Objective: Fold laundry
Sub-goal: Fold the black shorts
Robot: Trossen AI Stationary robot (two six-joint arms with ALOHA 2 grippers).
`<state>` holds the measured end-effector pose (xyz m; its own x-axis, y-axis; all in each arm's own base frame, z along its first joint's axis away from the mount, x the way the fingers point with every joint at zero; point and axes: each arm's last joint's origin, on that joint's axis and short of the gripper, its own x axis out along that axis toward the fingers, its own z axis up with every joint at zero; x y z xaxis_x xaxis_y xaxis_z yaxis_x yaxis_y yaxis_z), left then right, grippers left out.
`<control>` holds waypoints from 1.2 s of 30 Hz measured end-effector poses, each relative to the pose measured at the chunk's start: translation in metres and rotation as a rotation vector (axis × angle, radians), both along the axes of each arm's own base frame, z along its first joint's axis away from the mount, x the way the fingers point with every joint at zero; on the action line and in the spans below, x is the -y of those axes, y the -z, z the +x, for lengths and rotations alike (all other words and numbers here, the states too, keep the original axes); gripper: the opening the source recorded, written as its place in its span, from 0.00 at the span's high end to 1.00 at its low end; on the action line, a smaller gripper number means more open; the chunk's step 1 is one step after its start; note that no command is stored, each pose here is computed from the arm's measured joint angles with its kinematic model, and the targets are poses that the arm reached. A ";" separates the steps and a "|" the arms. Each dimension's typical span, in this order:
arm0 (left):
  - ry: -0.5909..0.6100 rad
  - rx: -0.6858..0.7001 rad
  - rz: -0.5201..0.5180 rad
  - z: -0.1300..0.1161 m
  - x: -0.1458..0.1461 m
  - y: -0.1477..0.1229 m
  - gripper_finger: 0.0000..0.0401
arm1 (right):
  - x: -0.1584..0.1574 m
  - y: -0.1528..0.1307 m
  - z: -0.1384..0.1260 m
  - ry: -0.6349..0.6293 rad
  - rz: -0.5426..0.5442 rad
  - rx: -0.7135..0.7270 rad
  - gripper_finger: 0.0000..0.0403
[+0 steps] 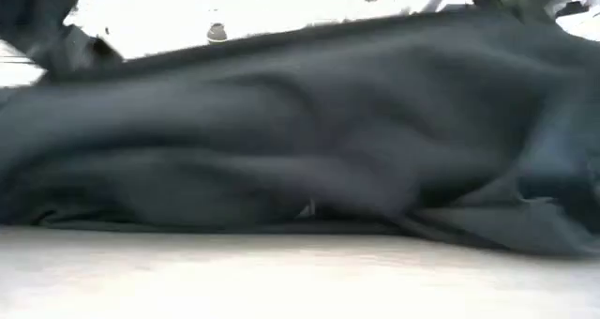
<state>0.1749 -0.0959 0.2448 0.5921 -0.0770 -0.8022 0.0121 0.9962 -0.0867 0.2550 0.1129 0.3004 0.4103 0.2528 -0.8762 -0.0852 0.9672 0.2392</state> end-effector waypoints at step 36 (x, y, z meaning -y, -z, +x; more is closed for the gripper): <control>-0.368 -0.024 -0.198 -0.006 -0.014 0.059 0.67 | -0.054 0.127 0.028 0.093 0.214 -0.153 0.65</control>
<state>0.1692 -0.0821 0.1855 0.5900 -0.0178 -0.8072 -0.3460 0.8977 -0.2727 0.2830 0.1671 0.1731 0.3077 0.4058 -0.8606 0.0546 0.8955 0.4418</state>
